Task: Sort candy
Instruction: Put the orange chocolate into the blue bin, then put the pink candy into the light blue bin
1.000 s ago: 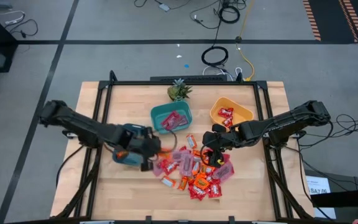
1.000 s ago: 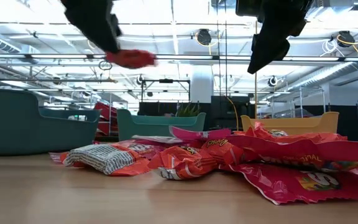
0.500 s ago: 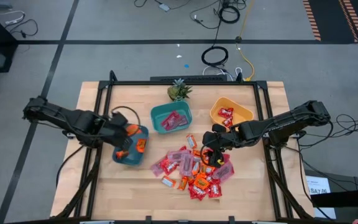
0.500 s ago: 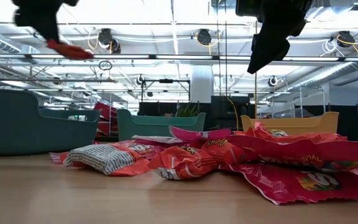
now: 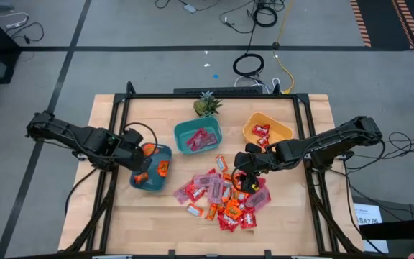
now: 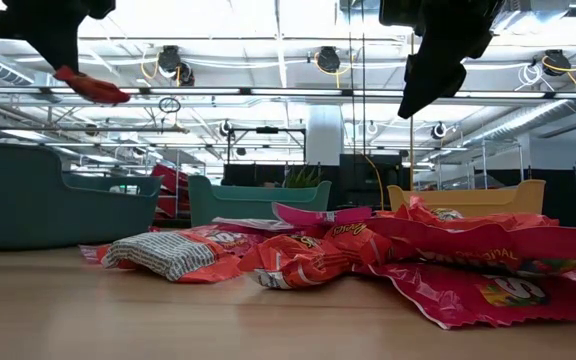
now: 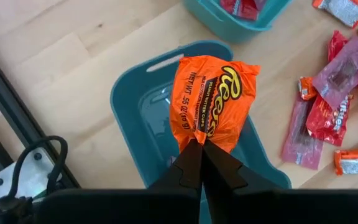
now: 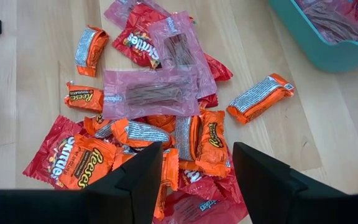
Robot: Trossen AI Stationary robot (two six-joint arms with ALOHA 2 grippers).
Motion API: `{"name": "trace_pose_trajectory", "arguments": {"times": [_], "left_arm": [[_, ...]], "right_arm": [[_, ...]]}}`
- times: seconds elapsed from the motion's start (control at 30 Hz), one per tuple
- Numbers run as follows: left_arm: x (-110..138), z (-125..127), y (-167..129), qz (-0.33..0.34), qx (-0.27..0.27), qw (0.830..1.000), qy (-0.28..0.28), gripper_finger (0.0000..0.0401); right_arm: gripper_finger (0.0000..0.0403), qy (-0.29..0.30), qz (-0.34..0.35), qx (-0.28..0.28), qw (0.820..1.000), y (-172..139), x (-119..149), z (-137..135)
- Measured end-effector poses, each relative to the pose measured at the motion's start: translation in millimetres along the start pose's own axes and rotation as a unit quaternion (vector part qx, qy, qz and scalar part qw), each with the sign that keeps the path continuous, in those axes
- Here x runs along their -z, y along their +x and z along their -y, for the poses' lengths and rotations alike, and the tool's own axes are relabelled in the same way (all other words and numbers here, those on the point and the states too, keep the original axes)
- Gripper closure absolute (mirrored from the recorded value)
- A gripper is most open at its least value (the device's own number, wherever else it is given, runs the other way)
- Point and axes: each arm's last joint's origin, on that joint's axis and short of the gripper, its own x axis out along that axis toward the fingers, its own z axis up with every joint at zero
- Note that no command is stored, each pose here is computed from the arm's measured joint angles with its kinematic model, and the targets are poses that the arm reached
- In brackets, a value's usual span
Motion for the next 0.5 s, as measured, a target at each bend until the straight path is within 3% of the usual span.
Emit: {"name": "trace_pose_trajectory", "arguments": {"times": [0.5], "left_arm": [[0.2, 0.3, 0.1, -0.003, 0.002, 1.000, -0.001, 0.0348]], "right_arm": [[0.0216, 0.000, -0.001, 0.000, 1.000, 0.0, 0.2, 0.1]]}}
